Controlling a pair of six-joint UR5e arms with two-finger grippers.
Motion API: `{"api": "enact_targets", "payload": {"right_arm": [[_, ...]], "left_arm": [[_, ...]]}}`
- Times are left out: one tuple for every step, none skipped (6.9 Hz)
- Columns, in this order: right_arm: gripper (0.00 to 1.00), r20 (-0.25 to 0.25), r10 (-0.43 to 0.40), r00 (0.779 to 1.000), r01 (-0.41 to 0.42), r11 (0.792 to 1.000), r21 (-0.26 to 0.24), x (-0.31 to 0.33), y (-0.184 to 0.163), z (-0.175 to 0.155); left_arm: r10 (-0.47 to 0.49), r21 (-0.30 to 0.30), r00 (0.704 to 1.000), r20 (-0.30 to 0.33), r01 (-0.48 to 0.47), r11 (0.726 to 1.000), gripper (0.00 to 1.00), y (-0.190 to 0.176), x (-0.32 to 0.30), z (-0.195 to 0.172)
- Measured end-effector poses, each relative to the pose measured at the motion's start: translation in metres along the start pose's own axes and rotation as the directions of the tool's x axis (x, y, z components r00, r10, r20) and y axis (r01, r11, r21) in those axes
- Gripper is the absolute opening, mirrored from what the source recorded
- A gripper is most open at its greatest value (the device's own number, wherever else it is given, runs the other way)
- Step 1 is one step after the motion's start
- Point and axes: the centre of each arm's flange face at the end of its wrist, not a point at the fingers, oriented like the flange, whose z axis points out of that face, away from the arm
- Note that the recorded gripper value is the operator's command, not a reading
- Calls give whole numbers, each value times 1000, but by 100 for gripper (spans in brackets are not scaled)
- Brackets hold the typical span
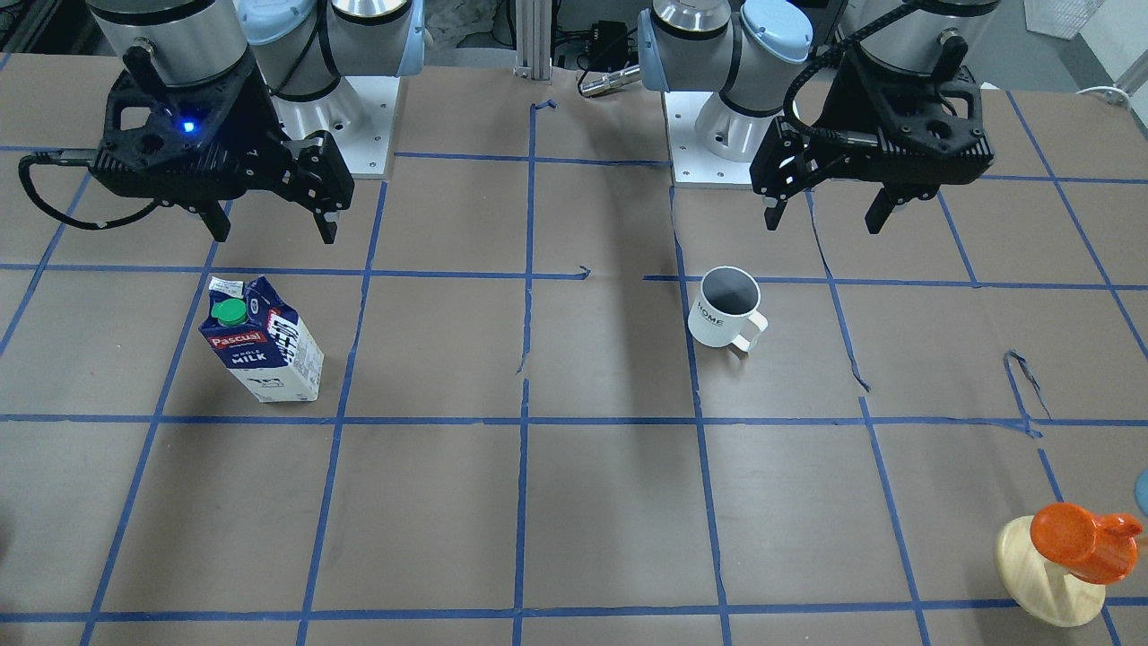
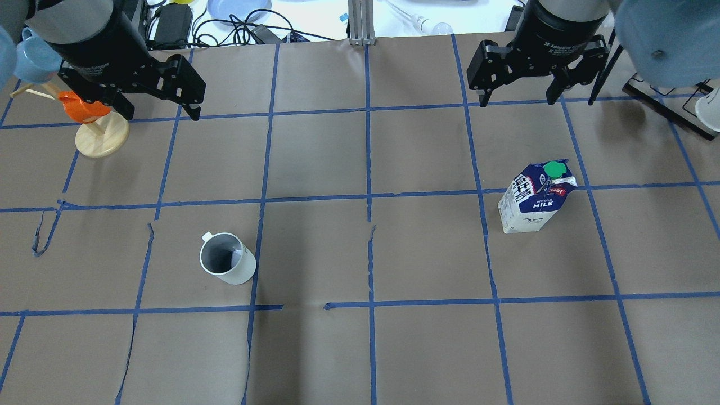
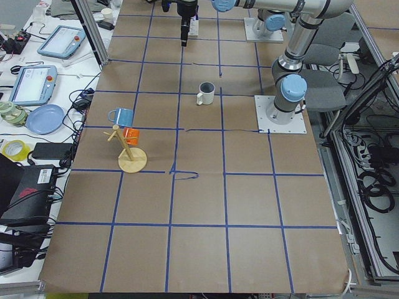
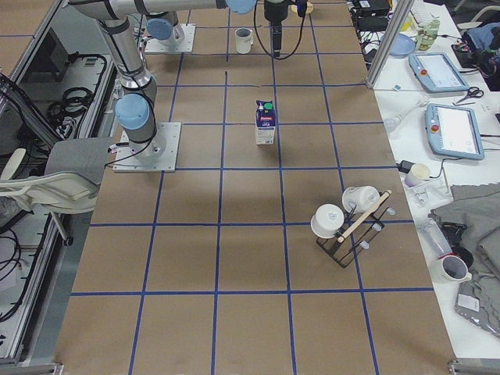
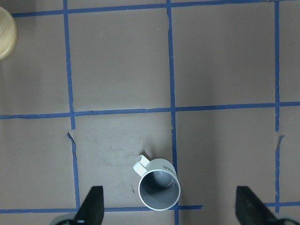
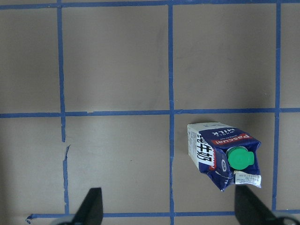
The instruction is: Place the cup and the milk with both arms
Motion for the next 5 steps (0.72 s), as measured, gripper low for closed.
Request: {"api": "enact_targets", "payload": {"right_arm": [[100, 1, -1, 1000, 1, 1000, -1, 0, 0, 0], [100, 2, -1, 1000, 1, 1000, -2, -1, 0, 1], [100, 2, -1, 1000, 1, 1000, -3, -1, 0, 1], [100, -2, -1, 1000, 1, 1000, -5, 0, 0, 2], [100, -8, -2, 1000, 2, 1000, -5, 1, -1, 4]], "left_arm": [[-20, -12, 1000, 6, 20, 1000, 100, -2, -17, 6], [-65, -49, 998, 6, 65, 997, 99, -3, -50, 24], [-86, -92, 996, 1, 86, 992, 99, 0, -74, 60], [-80, -117, 997, -5, 79, 990, 99, 8, -80, 106], [-77, -144, 997, -12, 74, 987, 99, 26, -75, 150]]}}
